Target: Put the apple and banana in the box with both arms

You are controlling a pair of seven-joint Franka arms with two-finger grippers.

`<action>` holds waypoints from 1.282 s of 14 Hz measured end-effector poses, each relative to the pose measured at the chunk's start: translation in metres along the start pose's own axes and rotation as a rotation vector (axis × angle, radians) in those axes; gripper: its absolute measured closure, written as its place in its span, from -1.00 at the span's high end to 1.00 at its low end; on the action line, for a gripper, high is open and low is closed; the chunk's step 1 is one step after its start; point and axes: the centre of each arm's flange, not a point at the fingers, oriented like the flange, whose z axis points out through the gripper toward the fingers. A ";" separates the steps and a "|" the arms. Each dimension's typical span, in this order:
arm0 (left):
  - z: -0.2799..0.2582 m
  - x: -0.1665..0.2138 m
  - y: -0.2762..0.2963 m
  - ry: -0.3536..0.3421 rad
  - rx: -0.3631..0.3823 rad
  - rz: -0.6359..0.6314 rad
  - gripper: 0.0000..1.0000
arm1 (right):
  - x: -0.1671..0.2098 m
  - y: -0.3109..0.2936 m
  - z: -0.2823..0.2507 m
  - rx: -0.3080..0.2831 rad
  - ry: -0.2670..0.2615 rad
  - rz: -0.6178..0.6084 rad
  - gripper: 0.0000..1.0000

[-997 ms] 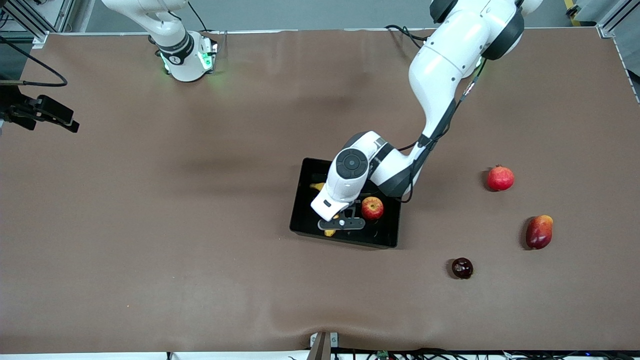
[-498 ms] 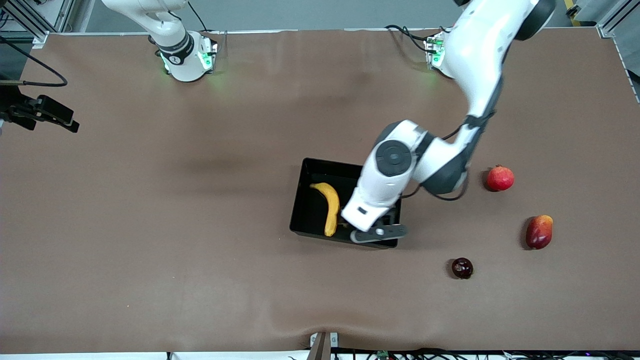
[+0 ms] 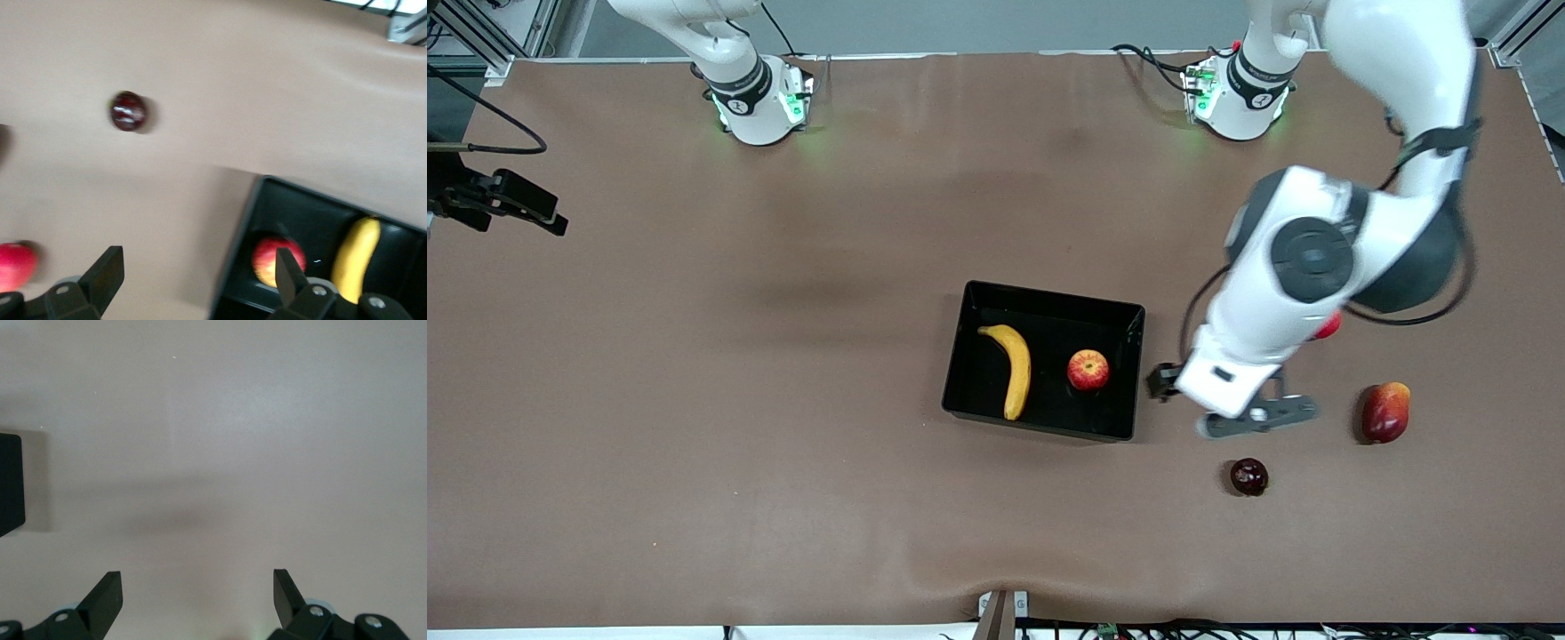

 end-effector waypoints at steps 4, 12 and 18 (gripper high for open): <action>-0.028 0.022 -0.091 -0.041 0.039 0.082 1.00 | 0.000 0.000 0.000 0.000 0.000 0.000 1.00; -0.073 0.005 -0.195 -0.108 0.087 0.171 1.00 | 0.000 0.000 0.000 0.000 0.000 0.000 1.00; -0.101 -0.024 -0.273 -0.116 0.087 0.200 1.00 | 0.000 0.000 0.000 0.000 0.000 0.000 1.00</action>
